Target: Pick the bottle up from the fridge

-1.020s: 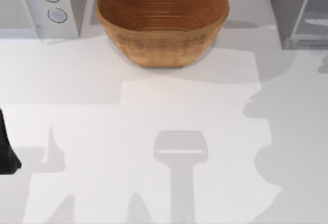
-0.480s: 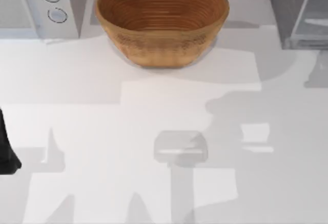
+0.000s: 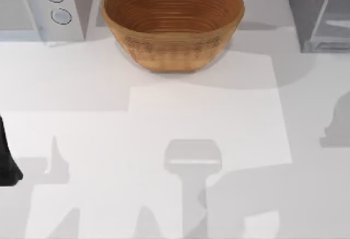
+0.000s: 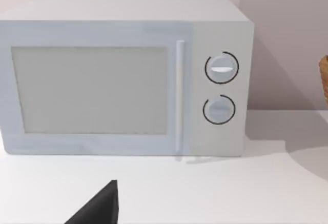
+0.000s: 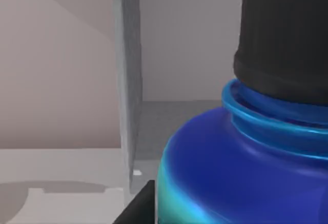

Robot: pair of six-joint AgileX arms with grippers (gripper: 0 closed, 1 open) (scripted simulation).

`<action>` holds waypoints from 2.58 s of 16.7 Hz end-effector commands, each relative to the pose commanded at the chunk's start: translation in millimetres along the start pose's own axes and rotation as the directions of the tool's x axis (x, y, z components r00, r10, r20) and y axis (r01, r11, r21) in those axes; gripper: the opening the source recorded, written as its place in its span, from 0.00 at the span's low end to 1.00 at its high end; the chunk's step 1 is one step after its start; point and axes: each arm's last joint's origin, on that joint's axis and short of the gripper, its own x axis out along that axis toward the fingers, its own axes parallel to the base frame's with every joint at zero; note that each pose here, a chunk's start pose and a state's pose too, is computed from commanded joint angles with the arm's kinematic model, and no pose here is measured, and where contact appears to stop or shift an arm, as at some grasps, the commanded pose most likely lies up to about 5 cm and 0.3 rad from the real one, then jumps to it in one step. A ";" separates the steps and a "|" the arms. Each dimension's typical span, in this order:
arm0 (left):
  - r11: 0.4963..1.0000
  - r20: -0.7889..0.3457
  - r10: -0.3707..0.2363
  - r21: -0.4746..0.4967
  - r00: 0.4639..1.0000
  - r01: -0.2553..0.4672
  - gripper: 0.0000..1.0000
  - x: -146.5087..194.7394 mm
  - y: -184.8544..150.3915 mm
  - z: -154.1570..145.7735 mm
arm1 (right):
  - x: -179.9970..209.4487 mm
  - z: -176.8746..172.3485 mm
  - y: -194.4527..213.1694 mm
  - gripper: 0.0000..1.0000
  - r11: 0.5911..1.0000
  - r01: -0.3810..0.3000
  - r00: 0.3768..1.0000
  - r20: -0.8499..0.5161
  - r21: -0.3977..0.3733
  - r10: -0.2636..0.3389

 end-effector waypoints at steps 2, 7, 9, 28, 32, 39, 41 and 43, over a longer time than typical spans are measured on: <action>1.000 0.000 0.000 0.000 1.000 0.000 1.00 0.0 0.0 0.0 | -20.0 -12.9 4.3 0.00 1.000 -0.001 1.000 0.009 0.000 0.001; 1.000 0.000 0.000 0.000 1.000 0.000 1.00 0.0 0.0 0.0 | -43.5 -45.2 10.1 0.00 1.000 -0.006 1.000 0.010 -0.003 0.006; 1.000 0.000 0.000 0.000 1.000 0.000 1.00 0.0 0.0 0.0 | -45.8 -52.2 11.0 0.00 1.000 -0.007 1.000 0.004 -0.004 0.007; 1.000 0.000 0.000 0.000 1.000 0.000 1.00 0.0 0.0 0.0 | -6.1 0.3 70.0 0.00 1.000 0.020 0.997 0.069 -0.008 -0.020; 1.000 0.000 0.000 0.000 1.000 0.000 1.00 0.0 0.0 0.0 | 10.6 -23.4 128.5 0.00 0.998 0.025 0.999 -0.024 -0.056 -0.026; 1.000 0.000 0.000 0.000 1.000 0.000 1.00 0.0 0.0 0.0 | -18.0 -81.8 236.2 0.00 0.996 0.006 1.000 -0.030 -0.086 -0.008; 1.000 0.000 0.000 0.000 1.000 0.000 1.00 0.0 0.0 0.0 | -32.1 -93.7 257.5 0.00 0.998 0.002 1.000 -0.013 -0.057 -0.002; 1.000 0.000 0.000 0.000 1.000 0.000 1.00 0.0 0.0 0.0 | -43.4 -101.4 272.1 0.00 1.000 -0.002 1.000 0.001 -0.026 0.002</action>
